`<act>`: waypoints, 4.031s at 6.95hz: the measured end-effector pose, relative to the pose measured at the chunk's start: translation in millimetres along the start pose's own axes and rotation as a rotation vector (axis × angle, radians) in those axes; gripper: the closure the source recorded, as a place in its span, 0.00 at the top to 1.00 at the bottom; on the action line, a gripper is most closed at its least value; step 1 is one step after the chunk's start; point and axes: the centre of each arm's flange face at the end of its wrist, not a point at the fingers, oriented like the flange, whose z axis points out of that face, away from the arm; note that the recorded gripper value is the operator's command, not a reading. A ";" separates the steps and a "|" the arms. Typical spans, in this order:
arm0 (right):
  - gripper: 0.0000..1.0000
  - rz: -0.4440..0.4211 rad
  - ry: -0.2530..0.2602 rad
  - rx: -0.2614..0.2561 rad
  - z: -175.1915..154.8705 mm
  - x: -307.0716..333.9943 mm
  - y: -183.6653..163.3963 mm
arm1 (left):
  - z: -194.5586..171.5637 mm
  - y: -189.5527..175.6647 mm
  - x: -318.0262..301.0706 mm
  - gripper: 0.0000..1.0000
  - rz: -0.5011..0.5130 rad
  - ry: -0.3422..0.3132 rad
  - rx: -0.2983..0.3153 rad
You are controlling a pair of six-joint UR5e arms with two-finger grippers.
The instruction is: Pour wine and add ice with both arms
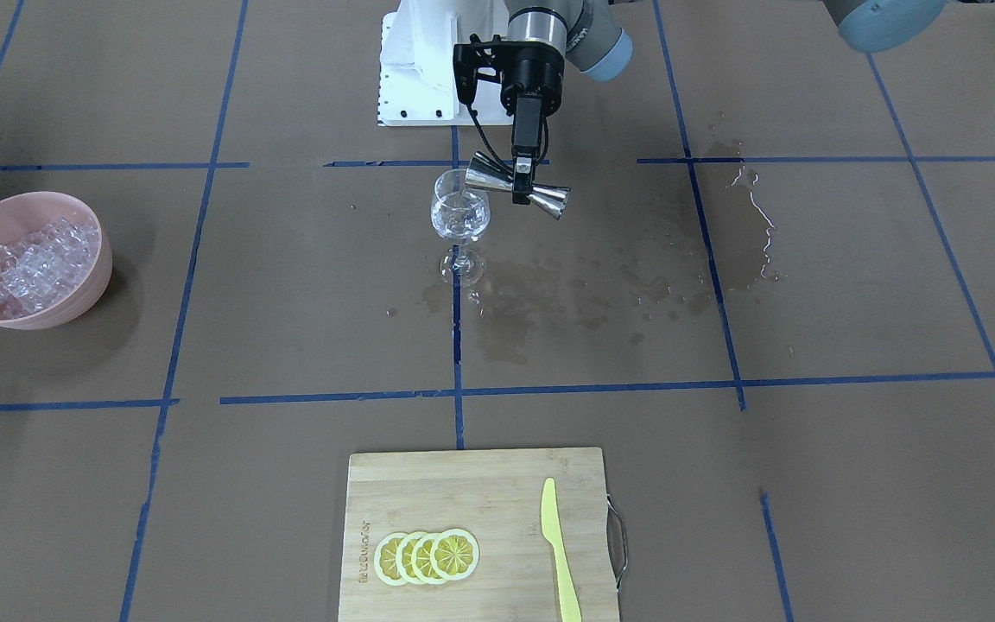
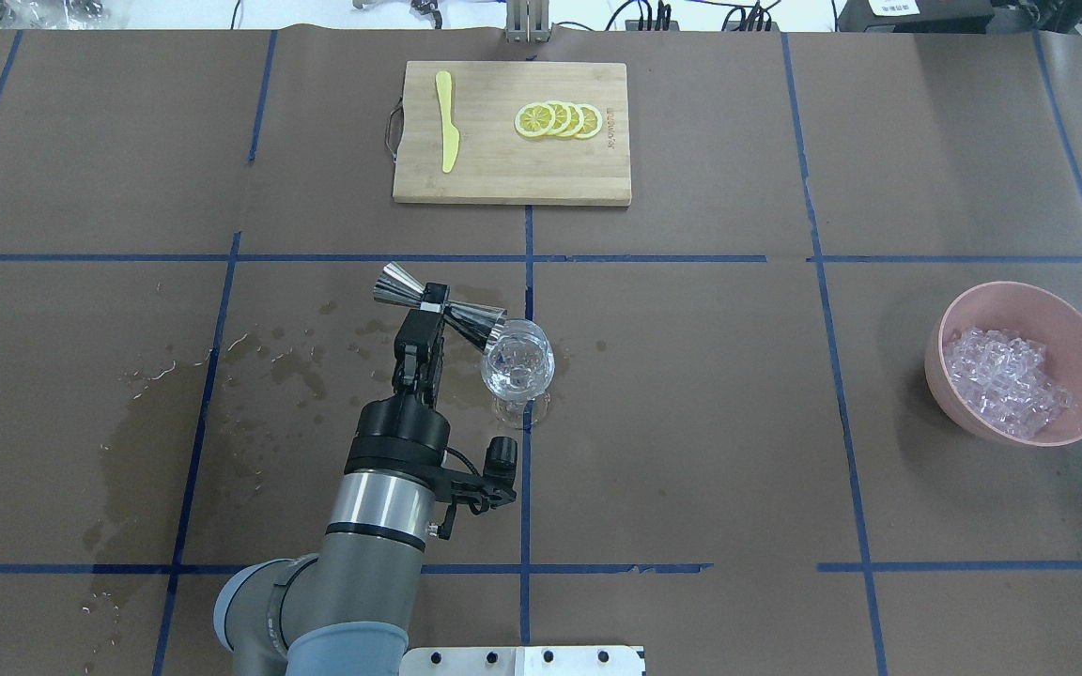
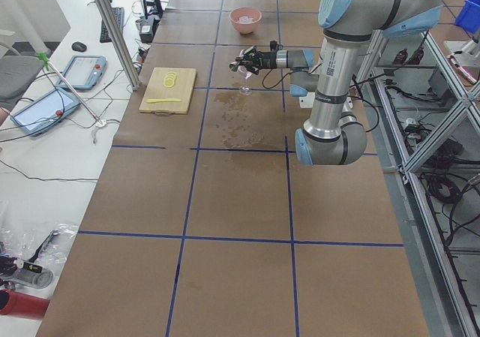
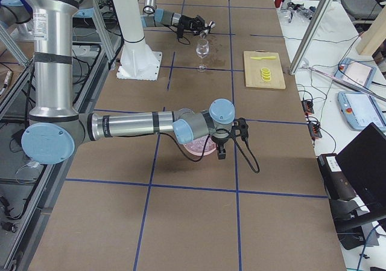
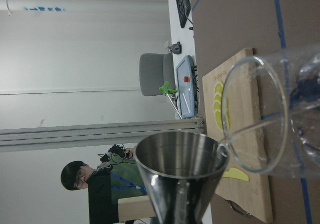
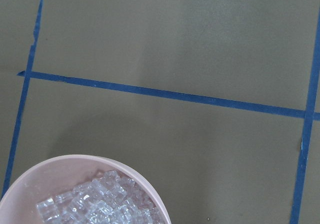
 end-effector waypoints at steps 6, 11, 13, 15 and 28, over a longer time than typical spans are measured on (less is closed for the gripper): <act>1.00 -0.016 -0.002 0.014 -1.3 -7.3 -20.7 | -5.1 94.5 11.5 0.00 -0.268 -0.096 0.015; 1.00 -0.063 0.022 0.073 -26.0 -31.9 -21.1 | -28.3 312.4 81.6 0.00 -0.169 -0.091 -0.012; 1.00 -0.068 0.023 0.080 -29.0 -35.2 -20.7 | -34.1 350.1 95.2 0.00 -0.282 -0.097 -0.003; 1.00 -0.072 0.034 0.087 -30.9 -36.3 -21.2 | -33.1 351.4 115.7 0.00 -0.596 -0.059 0.046; 1.00 -0.067 0.045 0.087 -29.8 -33.5 -20.1 | -34.4 356.7 158.4 0.00 -1.543 0.136 0.109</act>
